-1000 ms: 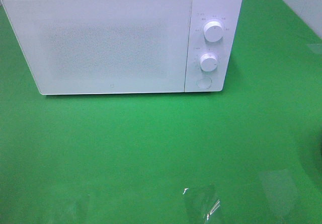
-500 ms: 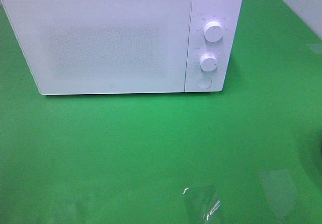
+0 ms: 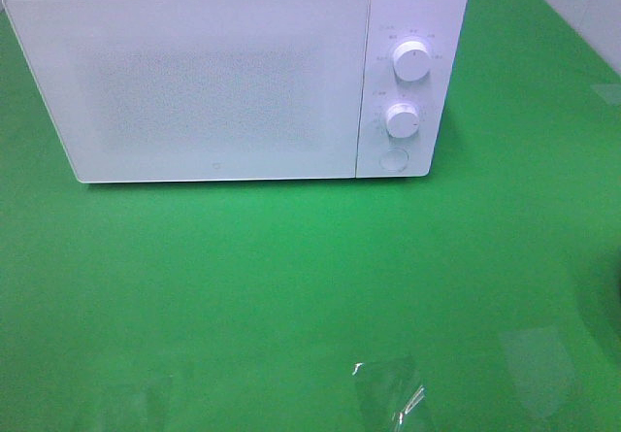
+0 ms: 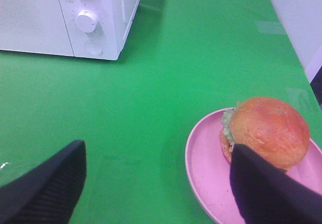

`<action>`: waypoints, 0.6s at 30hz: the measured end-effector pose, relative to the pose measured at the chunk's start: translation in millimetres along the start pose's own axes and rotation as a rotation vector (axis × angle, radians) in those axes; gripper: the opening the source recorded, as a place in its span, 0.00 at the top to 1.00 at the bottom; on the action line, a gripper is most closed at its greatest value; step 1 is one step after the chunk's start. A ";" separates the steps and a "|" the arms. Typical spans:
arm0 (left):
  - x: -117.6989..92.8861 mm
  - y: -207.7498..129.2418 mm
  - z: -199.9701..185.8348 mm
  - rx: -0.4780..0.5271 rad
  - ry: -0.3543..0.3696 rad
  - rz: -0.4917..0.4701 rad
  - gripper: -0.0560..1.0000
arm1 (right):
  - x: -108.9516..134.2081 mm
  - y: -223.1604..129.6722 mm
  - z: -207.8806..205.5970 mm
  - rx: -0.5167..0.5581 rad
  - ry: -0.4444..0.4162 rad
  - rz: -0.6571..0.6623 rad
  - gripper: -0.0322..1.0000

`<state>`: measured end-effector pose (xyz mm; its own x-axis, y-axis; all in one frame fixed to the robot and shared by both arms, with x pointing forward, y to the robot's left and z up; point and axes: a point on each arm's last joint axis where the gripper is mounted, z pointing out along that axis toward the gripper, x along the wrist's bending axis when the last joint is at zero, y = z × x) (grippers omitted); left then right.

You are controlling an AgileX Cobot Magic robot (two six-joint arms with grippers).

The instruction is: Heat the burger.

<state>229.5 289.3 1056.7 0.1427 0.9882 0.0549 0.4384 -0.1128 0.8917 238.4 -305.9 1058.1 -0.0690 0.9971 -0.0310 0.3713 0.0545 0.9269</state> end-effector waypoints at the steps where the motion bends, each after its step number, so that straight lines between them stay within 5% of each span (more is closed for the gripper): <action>1: 0.1 -0.1 -0.1 -0.001 0.002 0.001 0.01 | 0.0 0.0 0.0 0.000 0.000 0.000 0.24; 18: 0.1 -0.1 -0.1 -0.001 0.002 0.001 0.01 | 0.0 0.0 0.0 0.000 0.000 0.000 0.24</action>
<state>229.3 289.5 1056.7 0.1415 0.9883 0.0567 0.4376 -0.1138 0.8919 238.4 -305.9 1058.1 -0.0690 0.9971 -0.0310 0.3713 0.0545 0.9269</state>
